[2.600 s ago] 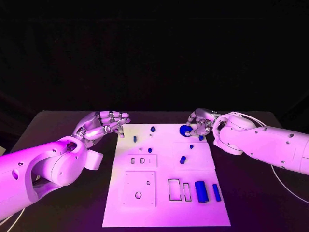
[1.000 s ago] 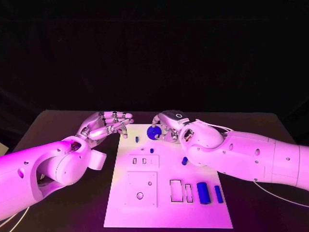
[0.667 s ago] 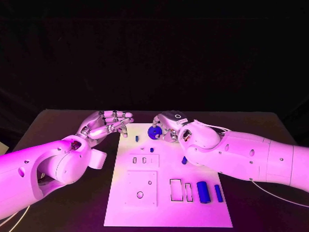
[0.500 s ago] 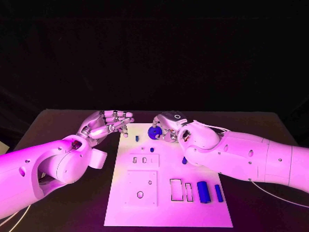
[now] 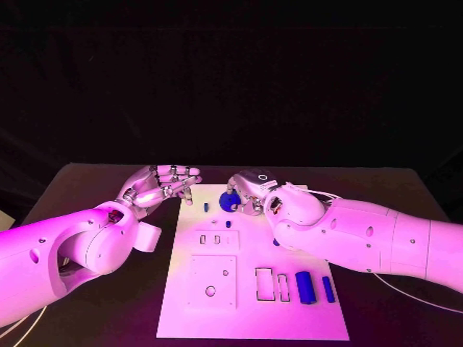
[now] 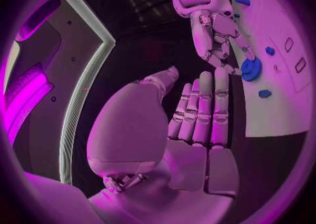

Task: Assemble the parts on the task board

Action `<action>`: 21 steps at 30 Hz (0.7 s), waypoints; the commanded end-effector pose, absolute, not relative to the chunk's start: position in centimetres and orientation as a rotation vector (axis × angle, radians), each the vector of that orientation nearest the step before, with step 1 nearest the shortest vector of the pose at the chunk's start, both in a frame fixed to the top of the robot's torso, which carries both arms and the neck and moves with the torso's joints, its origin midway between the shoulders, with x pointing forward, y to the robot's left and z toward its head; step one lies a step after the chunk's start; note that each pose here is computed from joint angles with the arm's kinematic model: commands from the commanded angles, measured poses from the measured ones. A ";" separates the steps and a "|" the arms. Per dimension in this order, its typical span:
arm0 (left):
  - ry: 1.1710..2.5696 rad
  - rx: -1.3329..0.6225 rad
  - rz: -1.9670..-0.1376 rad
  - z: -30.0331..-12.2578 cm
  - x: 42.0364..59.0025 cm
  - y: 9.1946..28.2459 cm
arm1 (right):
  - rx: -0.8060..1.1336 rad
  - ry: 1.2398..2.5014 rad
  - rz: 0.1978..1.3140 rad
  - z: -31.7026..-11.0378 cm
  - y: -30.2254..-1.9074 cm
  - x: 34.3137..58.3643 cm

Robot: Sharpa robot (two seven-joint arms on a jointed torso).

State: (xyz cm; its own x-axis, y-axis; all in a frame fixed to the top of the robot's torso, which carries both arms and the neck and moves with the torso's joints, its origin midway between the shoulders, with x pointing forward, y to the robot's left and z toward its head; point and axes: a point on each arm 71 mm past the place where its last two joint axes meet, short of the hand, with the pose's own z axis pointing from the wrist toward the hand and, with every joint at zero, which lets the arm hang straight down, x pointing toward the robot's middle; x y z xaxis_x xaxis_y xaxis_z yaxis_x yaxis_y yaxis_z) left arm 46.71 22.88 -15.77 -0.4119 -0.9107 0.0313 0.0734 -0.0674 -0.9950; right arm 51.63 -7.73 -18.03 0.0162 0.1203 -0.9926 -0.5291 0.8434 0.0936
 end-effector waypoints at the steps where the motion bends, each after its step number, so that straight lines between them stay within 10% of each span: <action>1: 1.420 -0.943 -1.616 -15.6 46.6 22.7 | -0.367 1.483 0.513 -18.4 -7.6 51.7; 21: 1.421 -0.945 -1.613 -15.6 46.7 22.7 | -0.315 1.494 0.527 -18.8 -8.0 52.5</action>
State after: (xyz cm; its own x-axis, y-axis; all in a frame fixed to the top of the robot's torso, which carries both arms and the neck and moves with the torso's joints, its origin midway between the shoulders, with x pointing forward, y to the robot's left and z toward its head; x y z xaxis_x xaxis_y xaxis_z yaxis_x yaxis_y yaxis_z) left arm 46.73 22.91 -15.79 -0.4112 -0.9110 0.0310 0.0728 -0.0667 -0.9951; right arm 52.53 -7.98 -18.76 0.0098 0.1227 -0.9924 -0.5104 0.8540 0.1006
